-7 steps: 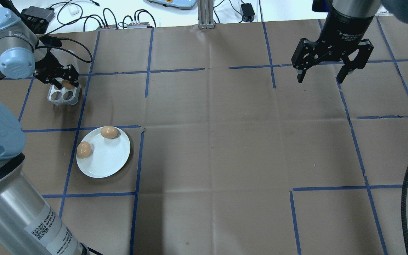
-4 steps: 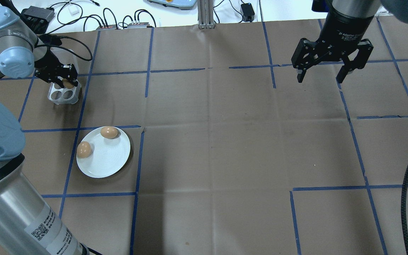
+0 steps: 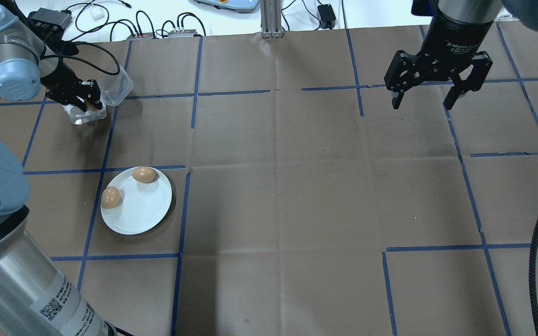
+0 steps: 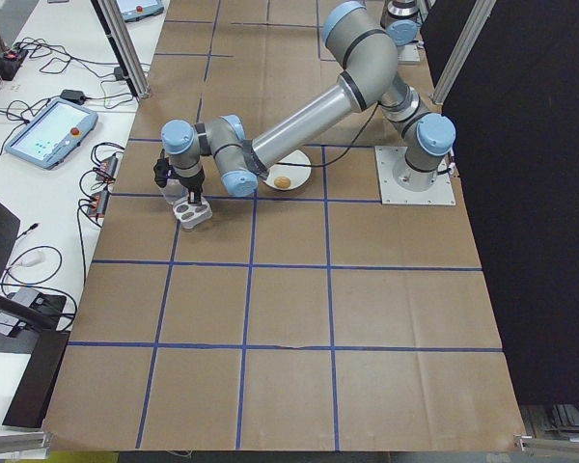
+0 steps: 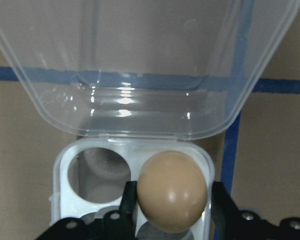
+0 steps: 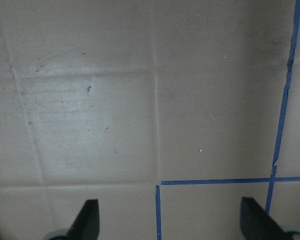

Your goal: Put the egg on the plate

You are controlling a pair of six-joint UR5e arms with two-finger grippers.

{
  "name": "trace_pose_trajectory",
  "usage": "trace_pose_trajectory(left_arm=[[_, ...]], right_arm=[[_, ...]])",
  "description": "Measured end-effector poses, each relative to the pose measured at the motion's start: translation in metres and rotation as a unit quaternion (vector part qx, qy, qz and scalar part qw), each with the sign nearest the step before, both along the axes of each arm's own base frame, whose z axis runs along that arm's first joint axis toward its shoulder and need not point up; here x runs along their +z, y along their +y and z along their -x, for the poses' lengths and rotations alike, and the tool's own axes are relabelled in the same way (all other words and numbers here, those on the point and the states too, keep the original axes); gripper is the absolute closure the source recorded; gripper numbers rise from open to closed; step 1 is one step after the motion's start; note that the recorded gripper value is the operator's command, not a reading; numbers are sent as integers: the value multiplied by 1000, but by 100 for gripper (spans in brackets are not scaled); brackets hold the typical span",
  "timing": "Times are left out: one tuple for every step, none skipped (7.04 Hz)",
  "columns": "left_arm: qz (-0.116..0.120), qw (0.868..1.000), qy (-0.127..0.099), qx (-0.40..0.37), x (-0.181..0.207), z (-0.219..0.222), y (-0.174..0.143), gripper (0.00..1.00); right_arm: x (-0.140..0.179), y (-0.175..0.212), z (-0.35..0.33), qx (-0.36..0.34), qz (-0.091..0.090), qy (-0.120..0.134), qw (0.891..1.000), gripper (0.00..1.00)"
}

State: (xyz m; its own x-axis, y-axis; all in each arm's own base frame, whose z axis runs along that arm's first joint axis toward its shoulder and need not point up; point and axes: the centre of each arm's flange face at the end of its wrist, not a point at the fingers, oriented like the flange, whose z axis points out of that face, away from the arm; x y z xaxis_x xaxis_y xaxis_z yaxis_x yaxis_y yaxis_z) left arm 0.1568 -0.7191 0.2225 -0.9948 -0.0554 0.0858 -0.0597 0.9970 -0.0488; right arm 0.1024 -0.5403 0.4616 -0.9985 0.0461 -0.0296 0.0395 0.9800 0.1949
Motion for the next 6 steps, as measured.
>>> trace_pose_trajectory(left_arm=[[2, 1000, 2, 0, 2, 0, -1, 94], [4, 1000, 3, 0, 3, 0, 0, 94], [6, 1000, 5, 1, 5, -1, 1, 94], [8, 1000, 9, 2, 9, -1, 4, 94], [13, 1000, 11, 3, 17, -4, 8, 94], [17, 1000, 10, 5, 25, -7, 13, 94]], right_arm=[[0, 0, 0, 0, 0, 0, 1000, 0], [0, 0, 0, 0, 0, 0, 1000, 0], [0, 0, 0, 0, 0, 0, 1000, 0], [0, 0, 0, 0, 0, 0, 1000, 0], [0, 0, 0, 0, 0, 0, 1000, 0], [0, 0, 0, 0, 0, 0, 1000, 0]])
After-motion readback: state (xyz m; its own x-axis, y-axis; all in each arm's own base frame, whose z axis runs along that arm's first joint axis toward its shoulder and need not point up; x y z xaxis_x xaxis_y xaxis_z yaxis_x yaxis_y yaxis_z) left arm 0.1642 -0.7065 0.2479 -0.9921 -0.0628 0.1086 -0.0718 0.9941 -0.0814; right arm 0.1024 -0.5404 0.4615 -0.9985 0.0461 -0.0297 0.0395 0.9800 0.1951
